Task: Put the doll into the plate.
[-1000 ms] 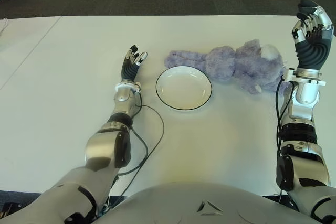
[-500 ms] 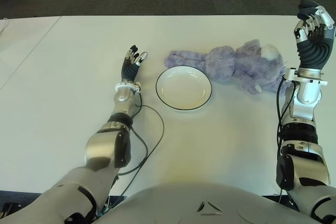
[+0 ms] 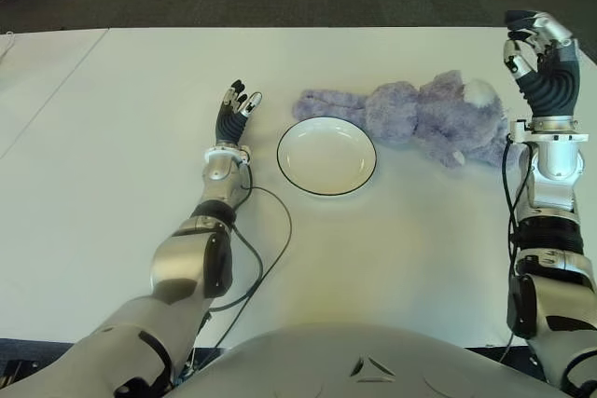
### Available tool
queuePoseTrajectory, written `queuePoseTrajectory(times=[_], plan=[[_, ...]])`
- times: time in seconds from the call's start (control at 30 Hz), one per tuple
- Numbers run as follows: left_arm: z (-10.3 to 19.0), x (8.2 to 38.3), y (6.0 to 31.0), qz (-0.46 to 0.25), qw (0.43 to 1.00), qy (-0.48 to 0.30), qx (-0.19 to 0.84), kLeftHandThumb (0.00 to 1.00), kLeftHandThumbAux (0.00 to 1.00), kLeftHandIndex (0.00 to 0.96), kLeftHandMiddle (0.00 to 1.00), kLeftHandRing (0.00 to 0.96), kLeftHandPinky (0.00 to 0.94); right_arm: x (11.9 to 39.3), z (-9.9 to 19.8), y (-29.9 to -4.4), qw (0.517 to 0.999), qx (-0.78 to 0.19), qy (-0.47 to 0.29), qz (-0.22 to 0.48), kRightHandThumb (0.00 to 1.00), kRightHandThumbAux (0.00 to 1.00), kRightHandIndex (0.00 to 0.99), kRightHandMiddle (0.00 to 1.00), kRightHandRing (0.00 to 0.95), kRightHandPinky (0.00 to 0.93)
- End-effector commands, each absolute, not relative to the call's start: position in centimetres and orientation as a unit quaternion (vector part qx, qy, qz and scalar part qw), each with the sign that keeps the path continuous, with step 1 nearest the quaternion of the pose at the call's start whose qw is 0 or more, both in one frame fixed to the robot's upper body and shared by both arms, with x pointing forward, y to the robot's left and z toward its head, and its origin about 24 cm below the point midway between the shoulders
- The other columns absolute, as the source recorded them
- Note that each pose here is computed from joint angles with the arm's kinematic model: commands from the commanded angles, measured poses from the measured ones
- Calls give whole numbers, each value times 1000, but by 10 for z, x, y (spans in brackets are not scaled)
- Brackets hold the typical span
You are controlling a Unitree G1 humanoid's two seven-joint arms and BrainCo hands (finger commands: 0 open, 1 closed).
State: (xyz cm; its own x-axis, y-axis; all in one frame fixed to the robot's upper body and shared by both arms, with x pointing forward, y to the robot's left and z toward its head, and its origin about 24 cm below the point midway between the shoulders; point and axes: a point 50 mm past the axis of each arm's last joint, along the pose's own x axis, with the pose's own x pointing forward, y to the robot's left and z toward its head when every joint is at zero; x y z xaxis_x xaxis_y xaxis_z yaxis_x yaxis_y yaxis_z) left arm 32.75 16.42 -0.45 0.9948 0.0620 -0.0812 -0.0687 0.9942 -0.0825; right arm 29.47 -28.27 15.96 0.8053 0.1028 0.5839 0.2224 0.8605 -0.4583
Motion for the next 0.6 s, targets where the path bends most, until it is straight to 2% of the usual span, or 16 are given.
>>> queuePoseTrajectory(times=[0.03,0.13,0.33,0.6], plan=[[-93,250,160,52,964,249,-74,0,509,15,39,16,0,294,138,-285,895,-394,-179,111,52,368,24,8,7,7],[-93,250,160,51,964,250,-74,0,509,13,37,15,0,293,137,-286,876,-435,-161,131,43,275,0,0,0,0],[-93,249,160,53,964,250,-72,0,506,11,32,14,0,291,133,-287,861,-468,-130,150,32,197,0,0,0,0],[-93,250,160,53,964,249,-80,0,488,8,28,15,16,290,124,-290,843,-492,-47,212,19,164,0,0,0,0]])
